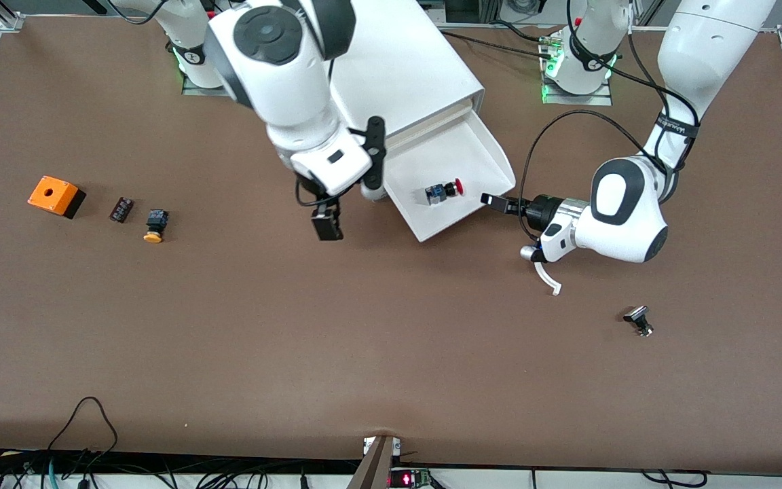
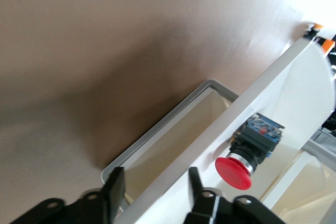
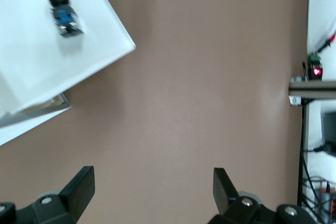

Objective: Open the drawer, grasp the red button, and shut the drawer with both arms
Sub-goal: 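Lower the right gripper over the red button while the left gripper withdraws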

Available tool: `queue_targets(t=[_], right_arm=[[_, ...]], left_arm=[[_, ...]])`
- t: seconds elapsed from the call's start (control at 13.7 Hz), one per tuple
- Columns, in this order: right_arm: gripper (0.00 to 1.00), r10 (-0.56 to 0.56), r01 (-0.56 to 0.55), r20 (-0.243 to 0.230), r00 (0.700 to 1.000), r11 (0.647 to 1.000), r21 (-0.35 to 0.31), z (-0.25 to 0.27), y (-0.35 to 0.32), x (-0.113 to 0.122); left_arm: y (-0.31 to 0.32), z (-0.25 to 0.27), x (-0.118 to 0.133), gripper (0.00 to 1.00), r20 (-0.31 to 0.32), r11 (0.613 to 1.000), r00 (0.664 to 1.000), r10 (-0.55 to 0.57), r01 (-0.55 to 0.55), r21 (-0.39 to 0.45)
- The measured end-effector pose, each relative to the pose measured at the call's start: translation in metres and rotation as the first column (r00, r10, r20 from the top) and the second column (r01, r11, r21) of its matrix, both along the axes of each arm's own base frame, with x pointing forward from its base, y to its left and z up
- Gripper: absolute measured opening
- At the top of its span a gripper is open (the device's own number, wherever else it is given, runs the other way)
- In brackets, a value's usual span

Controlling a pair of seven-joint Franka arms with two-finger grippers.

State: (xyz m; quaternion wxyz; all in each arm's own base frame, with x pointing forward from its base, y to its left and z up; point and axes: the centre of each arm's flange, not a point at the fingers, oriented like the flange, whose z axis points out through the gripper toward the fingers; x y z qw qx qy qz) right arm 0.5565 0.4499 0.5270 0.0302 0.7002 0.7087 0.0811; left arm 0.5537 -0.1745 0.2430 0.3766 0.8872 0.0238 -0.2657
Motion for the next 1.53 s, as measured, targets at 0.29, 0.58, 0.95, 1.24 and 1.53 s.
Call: queue_targets(t=[0.29,0.58,0.95,1.24,1.53], right_arm=[[1.00,0.091,-0.092,-0.022,0.996,0.995,-0.027,-0.016,0.040,-0.031],[1.00,0.210,-0.217,-0.085,0.974,0.972,-0.088,-0.054,0.075,-0.050],[1.00,0.280,-0.288,-0.090,0.956,0.953,-0.097,-0.068,0.106,-0.066],[1.00,0.330,-0.339,-0.095,0.939,0.935,-0.103,-0.087,0.137,-0.086],[1.00,0.333,-0.340,-0.095,0.938,0.937,-0.075,-0.112,0.148,-0.085]], left_arm=[[0.039,0.076,0.020,0.99,0.116,0.991,0.993,-0.020,0.005,0.131],[0.089,0.169,0.015,1.00,0.238,0.943,0.968,-0.079,-0.005,0.334],[0.130,0.255,-0.007,1.00,0.316,0.806,0.918,-0.242,0.008,0.592],[0.149,0.309,-0.019,1.00,0.379,0.738,0.882,-0.279,-0.055,0.673],[0.164,0.336,-0.034,1.00,0.394,0.715,0.880,-0.267,-0.094,0.693]])
